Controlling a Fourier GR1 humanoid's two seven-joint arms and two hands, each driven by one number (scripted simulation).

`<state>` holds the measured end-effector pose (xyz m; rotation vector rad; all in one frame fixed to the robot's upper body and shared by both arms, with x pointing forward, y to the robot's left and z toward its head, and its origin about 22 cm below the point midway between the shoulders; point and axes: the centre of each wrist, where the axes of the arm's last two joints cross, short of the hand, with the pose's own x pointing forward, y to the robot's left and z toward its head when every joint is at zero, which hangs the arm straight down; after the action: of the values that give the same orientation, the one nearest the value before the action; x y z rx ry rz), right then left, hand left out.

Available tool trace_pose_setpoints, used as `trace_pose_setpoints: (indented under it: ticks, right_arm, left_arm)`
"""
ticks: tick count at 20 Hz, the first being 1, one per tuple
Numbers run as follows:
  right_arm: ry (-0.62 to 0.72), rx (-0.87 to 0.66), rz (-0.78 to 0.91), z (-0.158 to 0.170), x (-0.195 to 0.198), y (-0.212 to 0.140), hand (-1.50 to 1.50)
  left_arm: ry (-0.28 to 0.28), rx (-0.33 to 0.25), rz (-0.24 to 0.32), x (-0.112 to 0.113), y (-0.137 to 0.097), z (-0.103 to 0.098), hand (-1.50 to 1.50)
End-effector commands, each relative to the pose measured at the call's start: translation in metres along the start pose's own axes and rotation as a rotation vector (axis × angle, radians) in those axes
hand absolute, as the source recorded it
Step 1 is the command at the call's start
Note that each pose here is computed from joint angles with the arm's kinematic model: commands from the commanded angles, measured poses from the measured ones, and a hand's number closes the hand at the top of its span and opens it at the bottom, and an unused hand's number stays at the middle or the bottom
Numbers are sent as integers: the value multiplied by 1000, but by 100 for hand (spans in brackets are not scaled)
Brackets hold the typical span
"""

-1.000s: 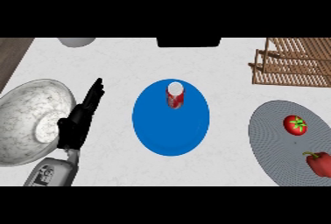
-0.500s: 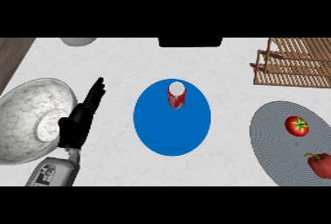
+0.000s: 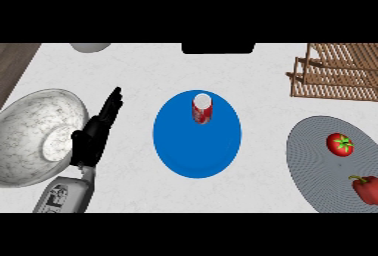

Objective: Pick the bell pepper from the placemat and place it in the tiered shelf

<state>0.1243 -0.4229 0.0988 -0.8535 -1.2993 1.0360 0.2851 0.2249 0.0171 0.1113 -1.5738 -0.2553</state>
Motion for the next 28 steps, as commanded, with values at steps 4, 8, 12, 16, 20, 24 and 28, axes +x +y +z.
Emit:
trace_pose_setpoints:
  ticks: [4,8,12,16,20,24,28]
  right_arm:
    - [41,13,14,-13,1,18,-150]
    - [33,11,32,-22,10,21,-150]
    - [55,42,69,-15,1,27,-150]
    - [66,24,65,-21,-5,29,-150]
    - [80,33,95,-56,-3,35,-150]
    - [94,23,81,-38,-16,42,-150]
    - [102,22,84,-45,-5,31,-150]
  left_arm:
    - [-12,-21,4,12,10,-1,0]
    - [2,3,-1,0,10,-5,0]
    - [6,-2,-8,5,-17,-3,0]
    - [-2,3,4,-1,1,11,0]
    - [-7,-5,17,9,8,-4,0]
    - [-14,-9,-6,11,-9,-4,0]
    - [-6,13,-16,-11,11,3,0]
